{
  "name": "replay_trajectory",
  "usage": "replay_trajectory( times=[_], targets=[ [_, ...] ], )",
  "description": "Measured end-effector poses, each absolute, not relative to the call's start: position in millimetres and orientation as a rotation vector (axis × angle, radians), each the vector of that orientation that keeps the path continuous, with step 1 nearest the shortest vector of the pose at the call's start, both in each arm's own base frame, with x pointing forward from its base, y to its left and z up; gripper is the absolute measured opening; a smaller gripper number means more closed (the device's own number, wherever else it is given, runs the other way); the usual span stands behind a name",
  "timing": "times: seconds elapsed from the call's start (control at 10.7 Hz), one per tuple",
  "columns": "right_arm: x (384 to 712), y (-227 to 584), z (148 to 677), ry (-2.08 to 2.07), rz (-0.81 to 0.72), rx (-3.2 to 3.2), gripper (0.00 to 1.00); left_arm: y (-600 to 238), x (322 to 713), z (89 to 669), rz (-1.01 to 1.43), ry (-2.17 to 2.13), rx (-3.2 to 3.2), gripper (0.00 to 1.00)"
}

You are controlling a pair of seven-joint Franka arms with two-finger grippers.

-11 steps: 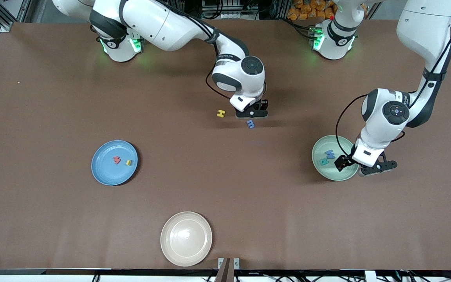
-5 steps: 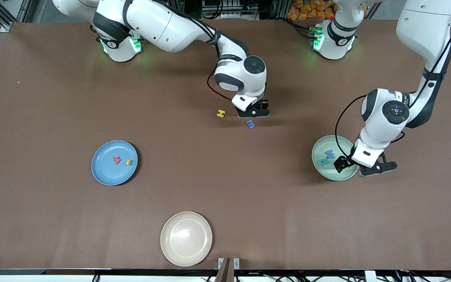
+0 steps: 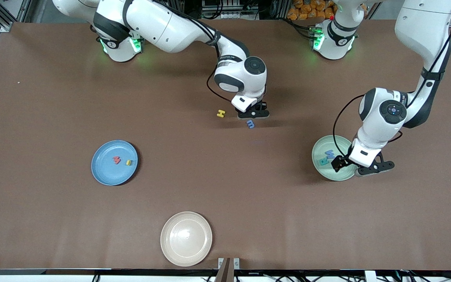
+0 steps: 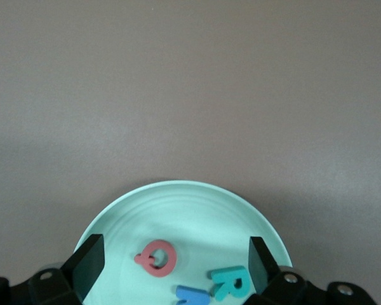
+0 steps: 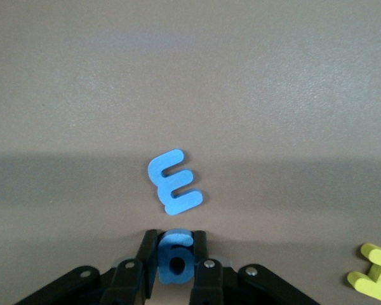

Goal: Sort upper and lower case letters into plates
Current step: 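Release the Q with the left gripper while the right gripper grasps the 6, then carry the 6 into the blue plate while the left gripper withdraws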

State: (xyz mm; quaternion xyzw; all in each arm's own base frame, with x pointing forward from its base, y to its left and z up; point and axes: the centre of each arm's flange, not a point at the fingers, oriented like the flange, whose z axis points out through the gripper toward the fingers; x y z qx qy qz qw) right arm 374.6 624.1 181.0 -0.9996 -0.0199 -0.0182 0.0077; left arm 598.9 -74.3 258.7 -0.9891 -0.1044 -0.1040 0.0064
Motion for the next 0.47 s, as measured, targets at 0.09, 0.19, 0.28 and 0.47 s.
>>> replay_trajectory(
  times=[0.09, 0.19, 0.28, 0.47],
  targets=[
    [379, 622, 182, -0.052, -0.062, -3.132, 0.27, -77, 600, 264, -0.31, -0.321, -3.09, 1.0],
    [389, 619, 189, -0.031, -0.075, -3.133, 0.27, -79, 603, 270, -0.321, -0.317, -3.09, 1.0],
    [403, 610, 201, 0.007, -0.087, -3.138, 0.27, -82, 607, 276, -0.341, -0.312, -3.092, 1.0],
    [438, 587, 243, 0.122, -0.07, -3.122, 0.27, -98, 613, 288, -0.379, -0.28, -3.102, 1.0]
  ],
)
